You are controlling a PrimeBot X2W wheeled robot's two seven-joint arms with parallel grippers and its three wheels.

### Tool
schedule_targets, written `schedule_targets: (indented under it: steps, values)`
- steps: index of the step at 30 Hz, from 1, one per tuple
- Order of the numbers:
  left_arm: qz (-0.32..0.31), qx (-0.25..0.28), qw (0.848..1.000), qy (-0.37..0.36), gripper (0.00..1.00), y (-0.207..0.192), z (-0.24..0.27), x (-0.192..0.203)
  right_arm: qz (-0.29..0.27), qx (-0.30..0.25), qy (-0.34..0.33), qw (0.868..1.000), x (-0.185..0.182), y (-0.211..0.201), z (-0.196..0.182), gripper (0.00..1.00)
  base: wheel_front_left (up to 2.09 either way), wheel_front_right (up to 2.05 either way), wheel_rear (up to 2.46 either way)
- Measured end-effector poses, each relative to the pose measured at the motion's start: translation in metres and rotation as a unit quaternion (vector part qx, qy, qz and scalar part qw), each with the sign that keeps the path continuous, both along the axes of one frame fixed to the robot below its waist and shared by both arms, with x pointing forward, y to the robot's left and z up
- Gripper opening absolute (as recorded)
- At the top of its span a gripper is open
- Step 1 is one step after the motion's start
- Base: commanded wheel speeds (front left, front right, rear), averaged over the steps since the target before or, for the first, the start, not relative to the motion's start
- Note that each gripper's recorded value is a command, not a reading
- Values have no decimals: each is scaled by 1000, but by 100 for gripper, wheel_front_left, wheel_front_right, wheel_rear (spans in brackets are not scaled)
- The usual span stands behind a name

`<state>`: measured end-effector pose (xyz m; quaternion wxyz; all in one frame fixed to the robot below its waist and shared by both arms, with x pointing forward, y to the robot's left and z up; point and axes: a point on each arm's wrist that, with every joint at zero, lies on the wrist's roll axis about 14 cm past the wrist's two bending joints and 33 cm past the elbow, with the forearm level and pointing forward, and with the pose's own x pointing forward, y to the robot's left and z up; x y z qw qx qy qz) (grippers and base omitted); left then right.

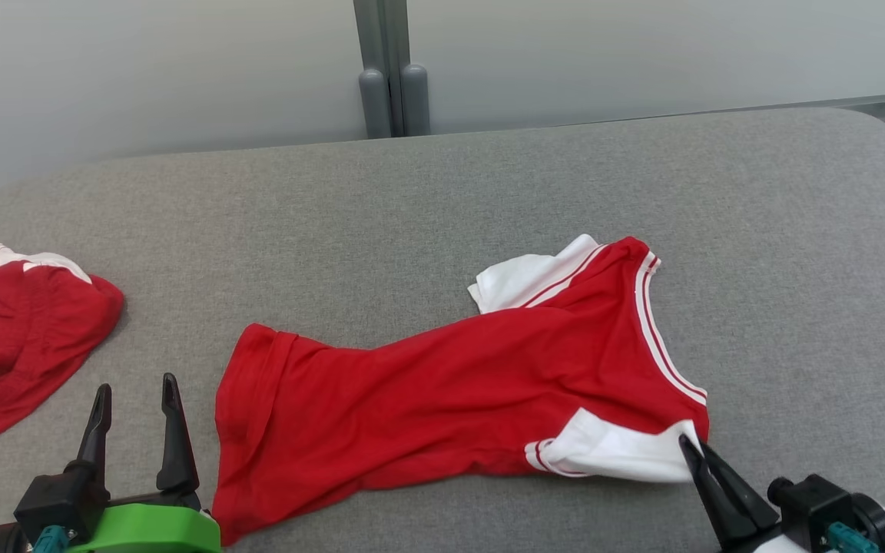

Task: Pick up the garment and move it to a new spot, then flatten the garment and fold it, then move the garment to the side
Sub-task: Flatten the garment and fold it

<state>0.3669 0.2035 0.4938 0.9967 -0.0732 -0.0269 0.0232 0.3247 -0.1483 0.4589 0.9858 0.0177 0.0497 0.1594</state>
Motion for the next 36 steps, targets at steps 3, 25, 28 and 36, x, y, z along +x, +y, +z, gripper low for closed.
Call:
schedule_targets:
  steps: [3, 25, 28, 36]
  values:
    - [-2, 0, 1000, 0, 100, -2, 0, 1, 0, 1, 19, 1000, -14, 1, -10, 20, 0, 0, 0]
    - [5, 0, 1000, -1, 100, 3, 1, -7, -39, -38, -33, 998, 24, -31, 16, 100, 0, 0, 0]
    - [7, 0, 1000, 2, 100, 3, -1, -8, -36, -53, -19, 998, 37, -32, 6, 100, 0, 0, 0]
    - [14, -1, 1000, 11, 100, 8, -7, -7, -14, -88, 36, 995, 73, -25, -24, 100, 0, 0, 0]
